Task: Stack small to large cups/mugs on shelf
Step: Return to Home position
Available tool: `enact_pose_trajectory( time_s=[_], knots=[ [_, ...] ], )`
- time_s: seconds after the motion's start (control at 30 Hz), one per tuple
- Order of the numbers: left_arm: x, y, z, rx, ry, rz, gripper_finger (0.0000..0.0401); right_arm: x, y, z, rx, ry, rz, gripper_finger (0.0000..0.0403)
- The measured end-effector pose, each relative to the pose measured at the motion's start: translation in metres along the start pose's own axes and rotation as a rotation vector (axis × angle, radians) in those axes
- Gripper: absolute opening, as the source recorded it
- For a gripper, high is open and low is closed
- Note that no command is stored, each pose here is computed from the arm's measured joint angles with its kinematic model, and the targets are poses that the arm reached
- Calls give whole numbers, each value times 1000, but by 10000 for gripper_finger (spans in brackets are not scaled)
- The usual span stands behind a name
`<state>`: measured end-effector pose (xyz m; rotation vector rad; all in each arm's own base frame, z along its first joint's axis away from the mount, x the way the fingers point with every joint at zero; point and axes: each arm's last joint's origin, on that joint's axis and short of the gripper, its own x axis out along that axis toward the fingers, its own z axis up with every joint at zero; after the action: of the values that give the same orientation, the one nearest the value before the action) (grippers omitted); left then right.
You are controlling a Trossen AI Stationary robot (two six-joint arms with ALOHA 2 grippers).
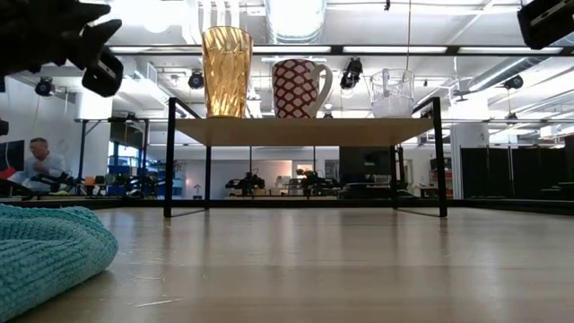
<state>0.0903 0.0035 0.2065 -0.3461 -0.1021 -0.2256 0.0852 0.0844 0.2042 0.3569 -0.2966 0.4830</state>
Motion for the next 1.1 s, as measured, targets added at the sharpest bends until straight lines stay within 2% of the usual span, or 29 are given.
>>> enact_pose_trajectory(
  time_s=[0.27,0.37,0.8,1.1],
  knots=[
    [2,10,-21,7,-38,5,66,0,-1,-1,-33,2,-50,77],
    [2,11,-23,-2,-34,35,66,0,-2,-2,-19,16,-69,77],
    [3,13,-25,-4,-13,43,66,-1,-4,-10,-21,85,-100,77],
    [3,13,-25,-5,-9,44,66,0,-11,-7,-114,67,-152,77]
  ],
)
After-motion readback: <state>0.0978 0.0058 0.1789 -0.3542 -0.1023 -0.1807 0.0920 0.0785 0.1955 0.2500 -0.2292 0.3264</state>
